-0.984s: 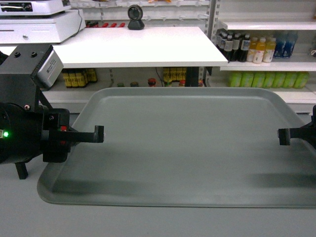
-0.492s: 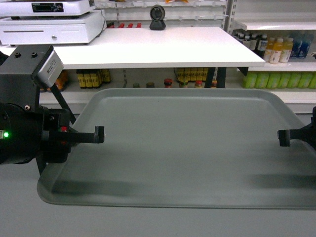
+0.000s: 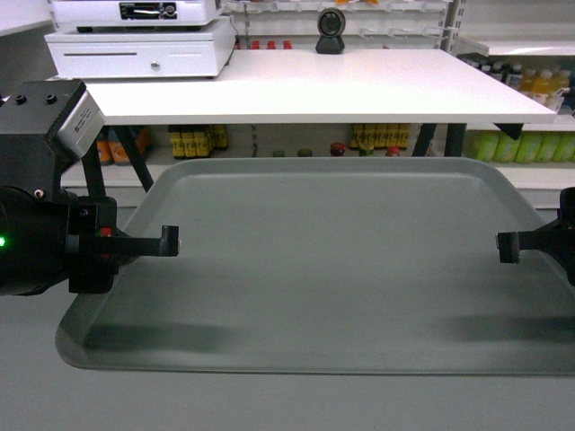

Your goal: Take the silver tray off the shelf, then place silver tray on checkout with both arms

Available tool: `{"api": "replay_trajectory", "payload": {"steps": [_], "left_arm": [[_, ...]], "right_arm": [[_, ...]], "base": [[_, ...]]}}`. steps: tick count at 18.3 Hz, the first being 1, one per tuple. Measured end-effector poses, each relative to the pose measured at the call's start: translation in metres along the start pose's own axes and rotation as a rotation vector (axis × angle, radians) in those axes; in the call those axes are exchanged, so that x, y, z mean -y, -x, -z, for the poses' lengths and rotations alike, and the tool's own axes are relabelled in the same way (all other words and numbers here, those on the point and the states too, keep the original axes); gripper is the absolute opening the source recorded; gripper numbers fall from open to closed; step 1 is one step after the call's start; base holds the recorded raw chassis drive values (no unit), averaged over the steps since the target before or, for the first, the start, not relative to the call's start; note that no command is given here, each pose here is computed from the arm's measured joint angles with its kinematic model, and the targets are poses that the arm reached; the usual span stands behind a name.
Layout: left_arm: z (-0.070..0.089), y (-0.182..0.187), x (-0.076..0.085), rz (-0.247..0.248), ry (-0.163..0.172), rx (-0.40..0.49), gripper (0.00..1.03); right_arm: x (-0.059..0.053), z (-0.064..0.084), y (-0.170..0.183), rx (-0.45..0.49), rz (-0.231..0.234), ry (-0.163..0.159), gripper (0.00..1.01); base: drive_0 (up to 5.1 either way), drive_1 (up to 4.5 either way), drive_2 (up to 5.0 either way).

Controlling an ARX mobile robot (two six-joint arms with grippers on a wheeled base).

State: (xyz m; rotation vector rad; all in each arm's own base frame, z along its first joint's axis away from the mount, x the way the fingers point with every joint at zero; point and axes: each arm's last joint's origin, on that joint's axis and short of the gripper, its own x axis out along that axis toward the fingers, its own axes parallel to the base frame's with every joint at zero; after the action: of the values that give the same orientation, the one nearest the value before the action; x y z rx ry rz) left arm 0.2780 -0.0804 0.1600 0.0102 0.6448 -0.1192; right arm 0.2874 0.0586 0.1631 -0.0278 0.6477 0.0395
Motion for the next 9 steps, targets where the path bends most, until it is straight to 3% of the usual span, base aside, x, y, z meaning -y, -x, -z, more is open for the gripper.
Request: {"api": "replay_trajectory", "payload": {"steps": [9], "left_arm": [[-0.0001, 0.0004, 0.0027, 0.005, -0.005, 0.004, 0.03]], "right_arm": [[0.0037, 0.0003, -0.0005, -0.005, 0.015, -0.006, 0.03]], "base": [[-0.1, -0.09, -0.1]]}}
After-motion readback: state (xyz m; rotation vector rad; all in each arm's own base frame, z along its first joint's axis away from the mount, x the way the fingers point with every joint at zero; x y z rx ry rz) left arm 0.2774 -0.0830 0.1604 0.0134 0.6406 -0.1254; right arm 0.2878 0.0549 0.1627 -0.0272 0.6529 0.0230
